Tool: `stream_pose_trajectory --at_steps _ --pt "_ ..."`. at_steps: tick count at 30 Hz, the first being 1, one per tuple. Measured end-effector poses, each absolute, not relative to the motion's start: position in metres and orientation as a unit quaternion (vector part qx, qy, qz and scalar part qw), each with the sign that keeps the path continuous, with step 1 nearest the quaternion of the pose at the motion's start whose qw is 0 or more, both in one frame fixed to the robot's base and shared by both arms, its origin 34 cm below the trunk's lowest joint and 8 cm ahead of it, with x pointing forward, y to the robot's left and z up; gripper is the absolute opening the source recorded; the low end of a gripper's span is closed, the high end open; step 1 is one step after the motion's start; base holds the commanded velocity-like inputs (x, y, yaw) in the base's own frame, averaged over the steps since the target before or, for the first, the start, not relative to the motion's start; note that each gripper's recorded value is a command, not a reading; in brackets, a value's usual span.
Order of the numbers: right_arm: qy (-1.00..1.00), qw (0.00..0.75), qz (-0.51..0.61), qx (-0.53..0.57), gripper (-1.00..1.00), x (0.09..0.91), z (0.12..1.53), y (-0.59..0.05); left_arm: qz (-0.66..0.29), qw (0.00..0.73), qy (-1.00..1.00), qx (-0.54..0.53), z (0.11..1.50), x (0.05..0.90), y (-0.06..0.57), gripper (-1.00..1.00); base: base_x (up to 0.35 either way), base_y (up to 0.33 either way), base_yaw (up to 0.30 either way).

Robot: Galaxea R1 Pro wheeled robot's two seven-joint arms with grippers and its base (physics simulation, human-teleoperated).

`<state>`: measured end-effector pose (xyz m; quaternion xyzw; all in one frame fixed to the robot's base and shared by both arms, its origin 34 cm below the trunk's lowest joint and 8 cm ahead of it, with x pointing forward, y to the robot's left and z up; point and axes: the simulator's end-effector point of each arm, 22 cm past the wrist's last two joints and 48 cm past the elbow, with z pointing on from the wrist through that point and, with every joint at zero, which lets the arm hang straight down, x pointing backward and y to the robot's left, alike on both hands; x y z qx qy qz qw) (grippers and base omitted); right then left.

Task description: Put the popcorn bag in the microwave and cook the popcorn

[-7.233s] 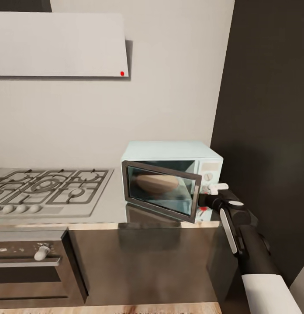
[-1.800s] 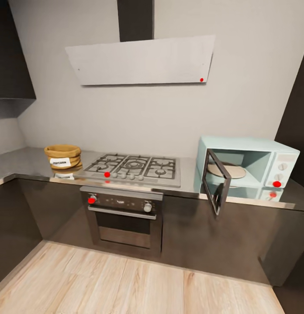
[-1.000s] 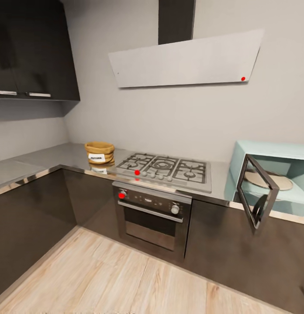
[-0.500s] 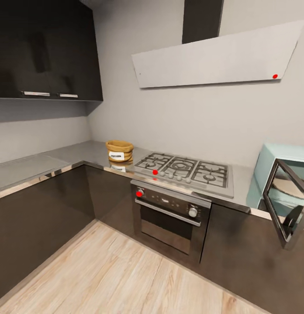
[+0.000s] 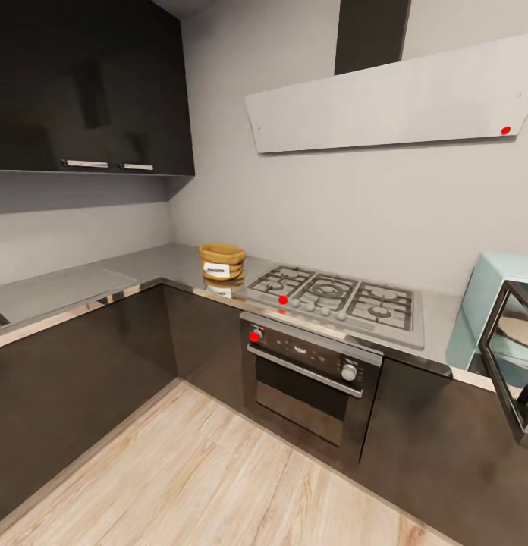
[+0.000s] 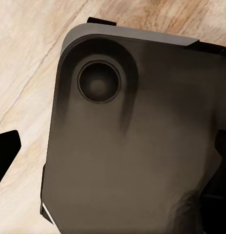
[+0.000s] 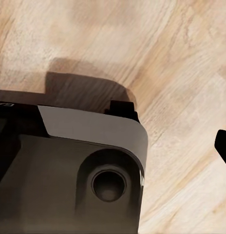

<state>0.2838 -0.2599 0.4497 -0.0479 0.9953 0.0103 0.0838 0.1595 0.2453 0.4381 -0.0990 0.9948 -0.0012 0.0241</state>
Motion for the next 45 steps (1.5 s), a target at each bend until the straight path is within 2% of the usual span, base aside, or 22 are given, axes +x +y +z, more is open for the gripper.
stream_pose_trajectory --at_steps 8,45 --pt "0.995 0.083 0.011 -0.05 1.0 0.2832 0.4498 -0.2595 -0.006 0.023 0.995 -0.096 0.4382 0.1586 0.2432 1.0 0.166 0.122 0.0" --pt "0.993 0.082 0.008 -0.087 1.0 0.2825 0.4497 -0.2587 -0.007 0.022 0.996 -0.09 0.4382 0.1582 0.2426 1.0 0.273 0.225 0.0"
